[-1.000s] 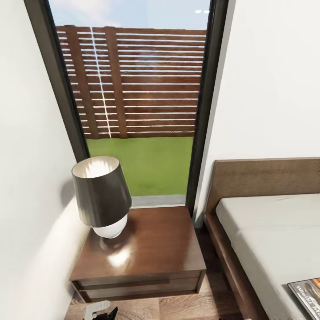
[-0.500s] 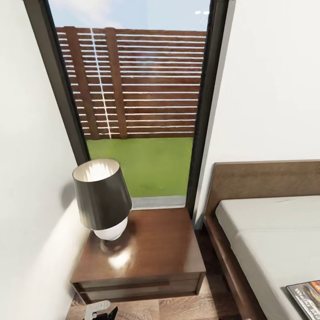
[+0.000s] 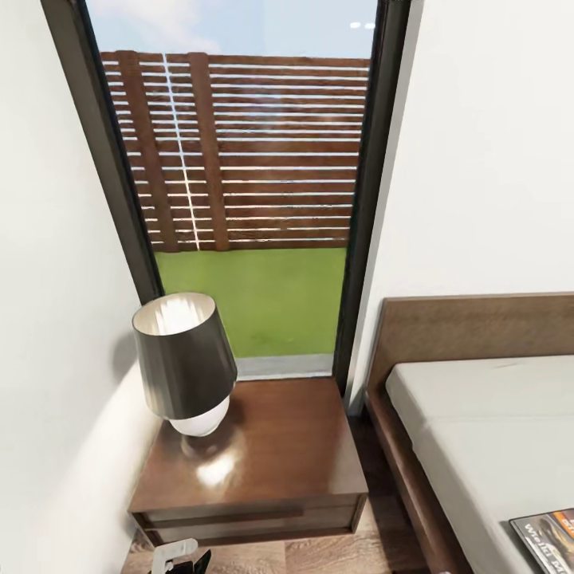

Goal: In the bedroom, move the book from the bed onto either nightstand, and place the two sandals side by side next to the bed.

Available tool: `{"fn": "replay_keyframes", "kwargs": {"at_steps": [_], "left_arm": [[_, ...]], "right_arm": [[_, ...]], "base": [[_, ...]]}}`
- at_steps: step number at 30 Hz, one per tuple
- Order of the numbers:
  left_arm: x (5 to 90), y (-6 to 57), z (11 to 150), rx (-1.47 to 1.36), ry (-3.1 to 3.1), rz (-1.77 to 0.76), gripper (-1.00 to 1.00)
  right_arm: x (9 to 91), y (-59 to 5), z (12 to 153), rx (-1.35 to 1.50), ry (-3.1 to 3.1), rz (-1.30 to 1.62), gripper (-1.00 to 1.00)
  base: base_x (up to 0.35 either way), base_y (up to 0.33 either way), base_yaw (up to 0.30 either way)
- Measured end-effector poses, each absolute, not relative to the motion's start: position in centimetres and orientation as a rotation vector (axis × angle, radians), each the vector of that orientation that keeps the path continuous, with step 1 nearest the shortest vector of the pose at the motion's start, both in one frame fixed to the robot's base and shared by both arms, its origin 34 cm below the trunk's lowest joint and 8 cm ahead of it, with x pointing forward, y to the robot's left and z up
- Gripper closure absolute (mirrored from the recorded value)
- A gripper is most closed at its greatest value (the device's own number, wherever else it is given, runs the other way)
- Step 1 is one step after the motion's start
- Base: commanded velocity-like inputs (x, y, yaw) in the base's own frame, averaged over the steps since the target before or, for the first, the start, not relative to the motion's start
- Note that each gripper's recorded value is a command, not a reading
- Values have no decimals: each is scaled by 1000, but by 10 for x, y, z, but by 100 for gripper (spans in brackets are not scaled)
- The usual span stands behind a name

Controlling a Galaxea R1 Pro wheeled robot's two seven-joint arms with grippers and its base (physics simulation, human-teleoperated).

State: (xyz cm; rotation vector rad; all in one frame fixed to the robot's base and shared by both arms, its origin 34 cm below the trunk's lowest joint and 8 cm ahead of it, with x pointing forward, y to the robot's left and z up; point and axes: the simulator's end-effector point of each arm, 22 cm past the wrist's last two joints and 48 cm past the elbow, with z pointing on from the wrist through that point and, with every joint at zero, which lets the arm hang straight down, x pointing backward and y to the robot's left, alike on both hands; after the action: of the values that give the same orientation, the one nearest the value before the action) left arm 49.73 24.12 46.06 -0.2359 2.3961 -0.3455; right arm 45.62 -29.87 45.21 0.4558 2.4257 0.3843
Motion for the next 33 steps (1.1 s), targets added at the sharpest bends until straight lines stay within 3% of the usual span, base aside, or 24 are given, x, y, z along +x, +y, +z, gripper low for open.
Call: {"fn": "replay_keyframes", "kwargs": {"at_steps": [33], "left_arm": [[501, 241, 519, -235, 2398, -346, -100]], "right_arm": [[460, -299, 511, 457, 2427, 383, -100]], "base": [[0, 0, 0]]}}
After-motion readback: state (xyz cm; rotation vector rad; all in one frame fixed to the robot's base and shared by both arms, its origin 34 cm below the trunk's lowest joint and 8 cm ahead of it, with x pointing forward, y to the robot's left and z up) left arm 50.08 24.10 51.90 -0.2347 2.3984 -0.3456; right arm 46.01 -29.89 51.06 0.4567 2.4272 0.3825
